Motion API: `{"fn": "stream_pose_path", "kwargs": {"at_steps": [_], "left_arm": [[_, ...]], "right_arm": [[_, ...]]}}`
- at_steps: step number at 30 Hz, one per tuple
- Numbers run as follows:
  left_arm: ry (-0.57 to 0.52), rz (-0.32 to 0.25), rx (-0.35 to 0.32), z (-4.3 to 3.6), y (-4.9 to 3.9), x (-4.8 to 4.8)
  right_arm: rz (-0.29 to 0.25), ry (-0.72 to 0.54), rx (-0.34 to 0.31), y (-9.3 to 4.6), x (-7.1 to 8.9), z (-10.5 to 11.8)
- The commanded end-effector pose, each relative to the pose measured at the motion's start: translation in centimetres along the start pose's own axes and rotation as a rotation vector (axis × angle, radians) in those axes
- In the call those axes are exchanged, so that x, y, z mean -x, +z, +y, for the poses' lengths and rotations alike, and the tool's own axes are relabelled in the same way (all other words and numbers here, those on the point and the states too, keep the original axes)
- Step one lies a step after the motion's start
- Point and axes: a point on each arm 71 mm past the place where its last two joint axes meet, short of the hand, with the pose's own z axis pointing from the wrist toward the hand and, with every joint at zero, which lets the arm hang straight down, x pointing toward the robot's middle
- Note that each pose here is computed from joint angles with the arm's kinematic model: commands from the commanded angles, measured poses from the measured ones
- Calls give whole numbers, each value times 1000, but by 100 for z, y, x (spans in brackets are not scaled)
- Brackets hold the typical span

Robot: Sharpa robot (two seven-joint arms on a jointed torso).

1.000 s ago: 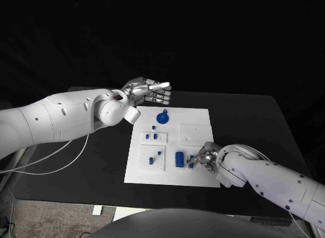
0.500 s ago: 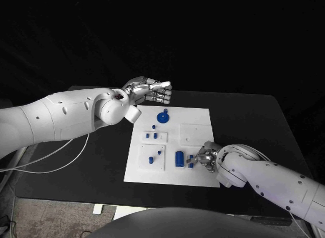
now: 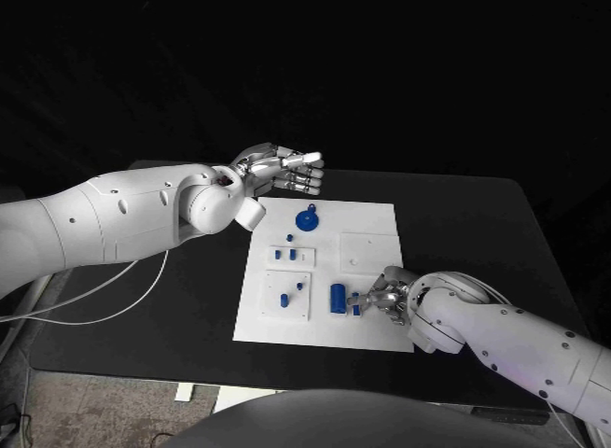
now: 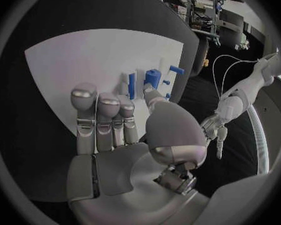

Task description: Assemble the parts on the task board

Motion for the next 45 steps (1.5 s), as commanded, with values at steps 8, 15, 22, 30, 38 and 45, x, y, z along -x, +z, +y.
{"fn": "stream_pose_path", "kwargs": {"at_steps": [8, 15, 22, 30, 38, 45], "left_arm": [[-3, 18, -6, -3, 7, -24], [-3, 18, -5, 0, 3, -21], [-1, 18, -5, 1, -4, -15], [0, 18, -5, 3, -9, -12], [0, 19, -5, 5, -8, -17], [0, 20, -4, 6, -7, -19]], "right_arm": [[-4, -11, 27, -7, -15, 21], [-23, -3, 35, -21, 23, -25], [-46, 2, 86, -99, 79, -49], [-78, -11, 220, -242, 129, 78], [-114, -106, 282, -276, 100, 218], [-154, -179, 273, -255, 52, 265]]}}
